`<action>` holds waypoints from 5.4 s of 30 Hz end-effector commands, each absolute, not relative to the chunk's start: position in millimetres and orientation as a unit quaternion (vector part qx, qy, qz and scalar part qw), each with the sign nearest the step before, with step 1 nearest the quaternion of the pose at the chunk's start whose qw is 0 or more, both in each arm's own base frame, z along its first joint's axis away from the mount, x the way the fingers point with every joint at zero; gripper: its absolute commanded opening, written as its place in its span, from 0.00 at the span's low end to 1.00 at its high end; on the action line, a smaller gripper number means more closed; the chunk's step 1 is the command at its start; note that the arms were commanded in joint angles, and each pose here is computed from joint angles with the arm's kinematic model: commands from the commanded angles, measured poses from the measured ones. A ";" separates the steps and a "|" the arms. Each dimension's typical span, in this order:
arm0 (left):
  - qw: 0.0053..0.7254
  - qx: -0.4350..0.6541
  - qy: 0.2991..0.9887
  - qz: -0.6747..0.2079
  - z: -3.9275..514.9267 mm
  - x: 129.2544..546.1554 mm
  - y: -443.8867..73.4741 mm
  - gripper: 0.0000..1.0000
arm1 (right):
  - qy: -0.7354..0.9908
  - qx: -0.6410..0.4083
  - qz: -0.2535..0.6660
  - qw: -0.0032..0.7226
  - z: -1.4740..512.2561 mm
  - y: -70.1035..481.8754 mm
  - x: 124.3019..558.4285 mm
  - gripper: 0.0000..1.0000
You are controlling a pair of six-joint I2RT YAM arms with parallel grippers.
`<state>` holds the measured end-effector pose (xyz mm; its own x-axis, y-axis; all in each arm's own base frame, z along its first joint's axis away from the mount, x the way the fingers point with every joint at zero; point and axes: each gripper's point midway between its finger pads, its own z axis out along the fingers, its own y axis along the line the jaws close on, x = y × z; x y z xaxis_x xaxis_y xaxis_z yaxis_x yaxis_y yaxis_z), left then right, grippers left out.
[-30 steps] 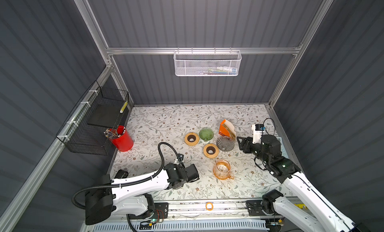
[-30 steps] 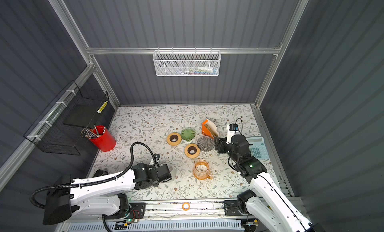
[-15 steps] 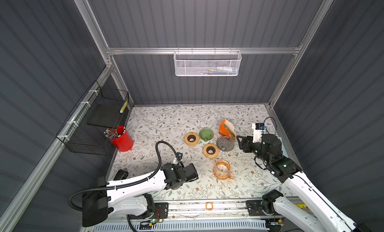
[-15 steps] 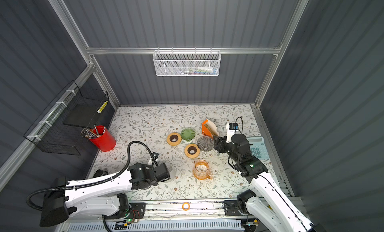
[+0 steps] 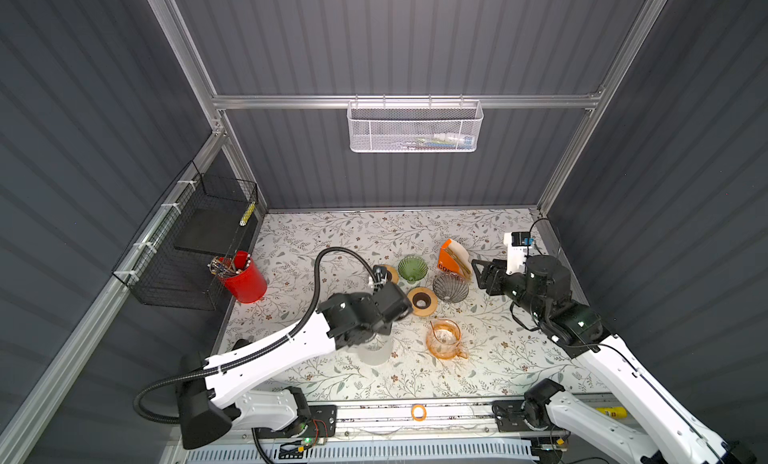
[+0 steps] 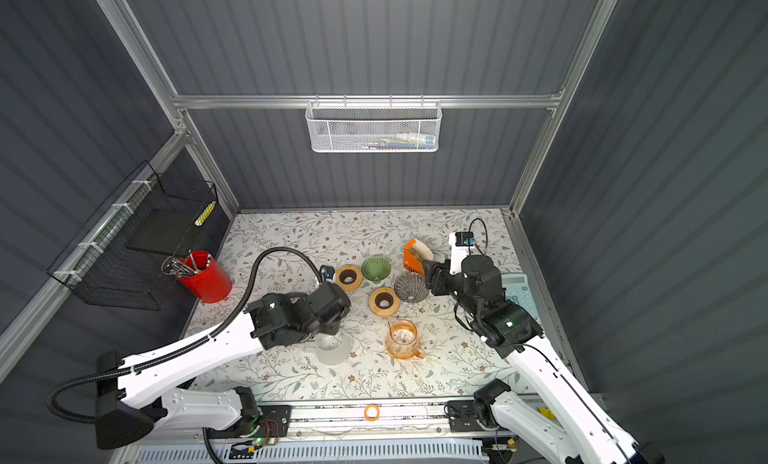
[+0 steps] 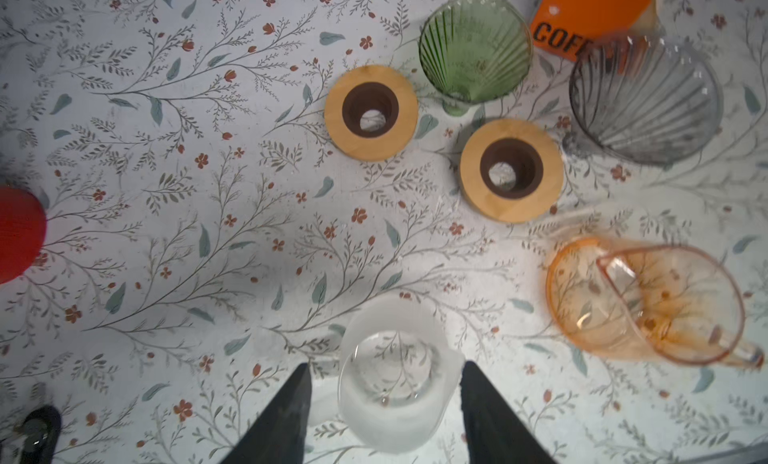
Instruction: Place the coffee filter in the dripper
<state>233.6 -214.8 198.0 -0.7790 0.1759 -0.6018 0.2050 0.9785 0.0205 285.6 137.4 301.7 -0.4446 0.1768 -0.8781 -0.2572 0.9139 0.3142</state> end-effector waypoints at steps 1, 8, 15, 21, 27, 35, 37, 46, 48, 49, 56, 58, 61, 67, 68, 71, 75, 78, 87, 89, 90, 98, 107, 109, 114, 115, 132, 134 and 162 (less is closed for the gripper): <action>0.305 0.096 0.946 -0.061 193.1 275.3 -215.3 0.58 | 0.834 -0.036 0.191 0.517 304.9 138.3 285.5 0.66; 0.298 0.032 0.944 -0.137 177.9 350.2 -191.1 0.57 | 0.835 -0.037 0.187 0.516 315.8 144.5 298.3 0.68; 0.244 0.021 0.948 -0.201 132.1 390.1 -199.7 0.55 | 0.838 -0.064 0.176 0.513 325.1 158.7 318.8 0.69; 0.211 0.034 0.957 -0.195 104.7 401.8 -209.0 0.55 | 0.842 -0.085 0.154 0.510 325.7 164.1 332.8 0.70; 0.201 0.039 0.964 -0.171 91.8 415.3 -208.4 0.51 | 0.841 -0.094 0.154 0.511 322.1 171.5 343.4 0.71; 0.183 0.039 0.971 -0.152 77.0 421.8 -208.0 0.50 | 0.840 -0.102 0.155 0.509 321.8 173.9 348.5 0.71; 0.181 0.040 0.971 -0.150 75.2 422.2 -208.5 0.50 | 0.841 -0.102 0.159 0.507 320.7 173.9 348.7 0.72; 0.165 0.062 0.978 -0.112 54.6 412.9 -216.2 0.48 | 0.840 -0.093 0.176 0.505 316.7 170.6 350.4 0.72; 0.163 0.061 0.979 -0.105 50.4 412.9 -214.6 0.47 | 0.840 -0.090 0.175 0.506 316.1 168.3 350.5 0.72; 0.164 0.060 0.980 -0.099 48.5 413.3 -213.1 0.47 | 0.840 -0.091 0.175 0.505 315.8 168.0 350.7 0.72; 0.162 0.059 0.982 -0.081 44.5 412.5 -209.4 0.46 | 0.841 -0.090 0.171 0.505 315.1 165.3 351.6 0.72; 0.167 0.060 0.981 -0.081 48.8 411.8 -210.5 0.46 | 0.842 -0.091 0.175 0.503 314.0 166.2 351.2 0.72; 0.182 0.061 0.977 -0.086 61.8 412.9 -213.5 0.47 | 0.842 -0.089 0.177 0.502 313.2 166.4 350.8 0.72; 0.176 0.065 0.979 -0.076 60.3 411.6 -210.5 0.48 | 0.841 -0.088 0.183 0.501 313.2 167.4 350.5 0.72; 0.174 0.065 0.980 -0.073 58.5 410.8 -209.5 0.48 | 0.842 -0.088 0.184 0.500 313.0 168.3 350.3 0.72; 0.174 0.061 0.980 -0.070 57.5 409.7 -207.2 0.50 | 0.841 -0.088 0.186 0.501 314.1 168.1 349.3 0.72; 0.178 0.060 0.980 -0.071 60.8 409.9 -207.3 0.53 | 0.840 -0.088 0.186 0.501 315.0 167.8 348.4 0.72; 0.175 0.064 0.980 -0.075 59.1 410.5 -209.9 0.52 | 0.840 -0.089 0.186 0.502 315.5 167.8 348.1 0.72; 0.165 0.064 0.981 -0.080 46.4 413.9 -215.1 0.49 | 0.839 -0.087 0.183 0.505 317.8 164.9 345.8 0.72; 0.162 0.064 0.981 -0.080 42.8 414.5 -216.2 0.49 | 0.839 -0.088 0.181 0.505 317.7 164.3 344.9 0.72; 0.160 0.065 0.982 -0.081 41.3 414.9 -217.1 0.48 | 0.839 -0.087 0.180 0.505 318.0 163.5 344.5 0.72; 0.156 0.063 0.982 -0.087 34.7 414.9 -220.8 0.46 | 0.838 -0.085 0.178 0.508 319.1 160.8 341.6 0.72; 0.154 0.065 0.982 -0.086 31.1 412.0 -220.8 0.33 | 0.837 -0.082 0.178 0.511 321.2 158.5 339.6 0.72; 0.156 0.064 0.982 -0.084 32.7 412.0 -219.9 0.24 | 0.837 -0.082 0.179 0.511 321.7 158.4 338.8 0.72; 0.167 0.061 0.980 -0.085 43.6 413.1 -219.0 0.17 | 0.837 -0.079 0.186 0.509 320.9 159.3 336.2 0.72; 0.169 0.061 0.980 -0.086 46.4 412.8 -218.8 0.17 | 0.837 -0.079 0.185 0.508 320.2 159.3 336.2 0.72; 0.236 0.047 0.966 -0.095 151.6 384.2 -194.6 0.18 | 0.832 -0.065 0.217 0.507 334.5 157.0 318.0 0.72; 0.242 0.045 0.965 -0.094 164.3 374.8 -188.1 0.19 | 0.830 -0.063 0.227 0.505 335.9 158.7 315.0 0.72; 0.142 0.068 0.979 -0.128 203.8 196.2 -168.8 0.24 | 0.825 -0.075 0.283 0.484 326.2 171.6 290.0 0.70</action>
